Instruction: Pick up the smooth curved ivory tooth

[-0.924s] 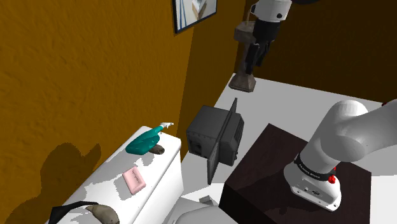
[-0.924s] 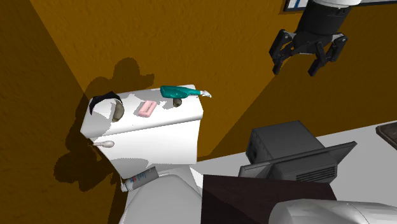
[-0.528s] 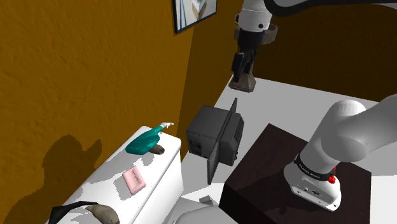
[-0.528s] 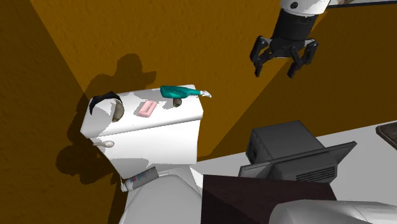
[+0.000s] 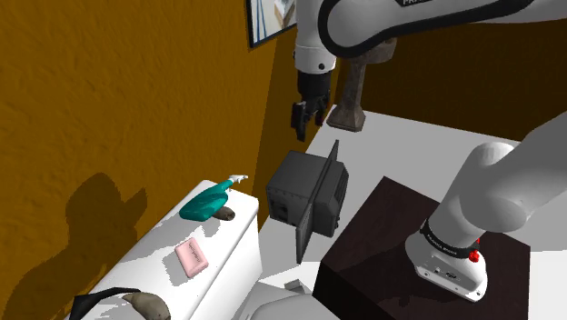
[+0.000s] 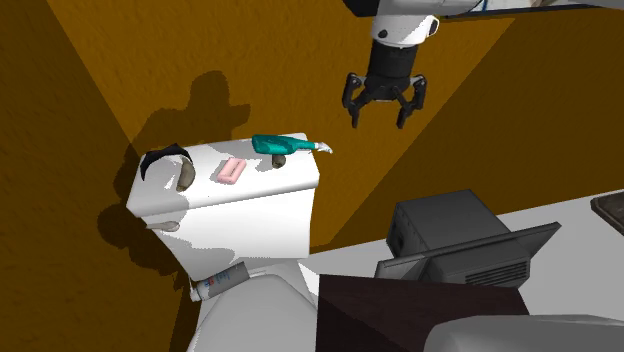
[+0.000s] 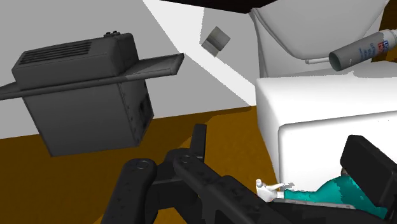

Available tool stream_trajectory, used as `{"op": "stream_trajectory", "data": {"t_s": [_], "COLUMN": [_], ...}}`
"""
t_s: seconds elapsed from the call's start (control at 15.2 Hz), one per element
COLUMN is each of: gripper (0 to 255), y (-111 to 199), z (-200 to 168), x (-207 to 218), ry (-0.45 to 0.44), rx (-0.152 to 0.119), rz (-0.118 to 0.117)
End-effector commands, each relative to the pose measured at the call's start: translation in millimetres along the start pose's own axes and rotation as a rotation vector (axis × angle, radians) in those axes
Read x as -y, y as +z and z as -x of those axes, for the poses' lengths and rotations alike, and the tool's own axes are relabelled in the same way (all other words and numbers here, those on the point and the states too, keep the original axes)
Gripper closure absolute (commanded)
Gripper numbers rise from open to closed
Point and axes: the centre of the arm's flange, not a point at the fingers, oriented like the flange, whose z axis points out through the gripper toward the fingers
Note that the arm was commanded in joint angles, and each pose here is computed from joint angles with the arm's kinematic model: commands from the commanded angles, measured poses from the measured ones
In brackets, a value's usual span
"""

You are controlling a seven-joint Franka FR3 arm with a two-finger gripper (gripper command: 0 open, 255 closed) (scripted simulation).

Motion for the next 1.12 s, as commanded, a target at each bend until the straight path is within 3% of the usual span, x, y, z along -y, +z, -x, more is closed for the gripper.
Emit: {"op": "stream_trajectory", "data": {"t_s": [0.0,1.06], "gripper": [0,0], "y": [14.5,133.0], "z": [-16.2,-131.0], "x": [19.1,169.3], "ry": [-0.007,-0.063], "rx": [0.017,0.153], "rz": [0.0,0.005]}}
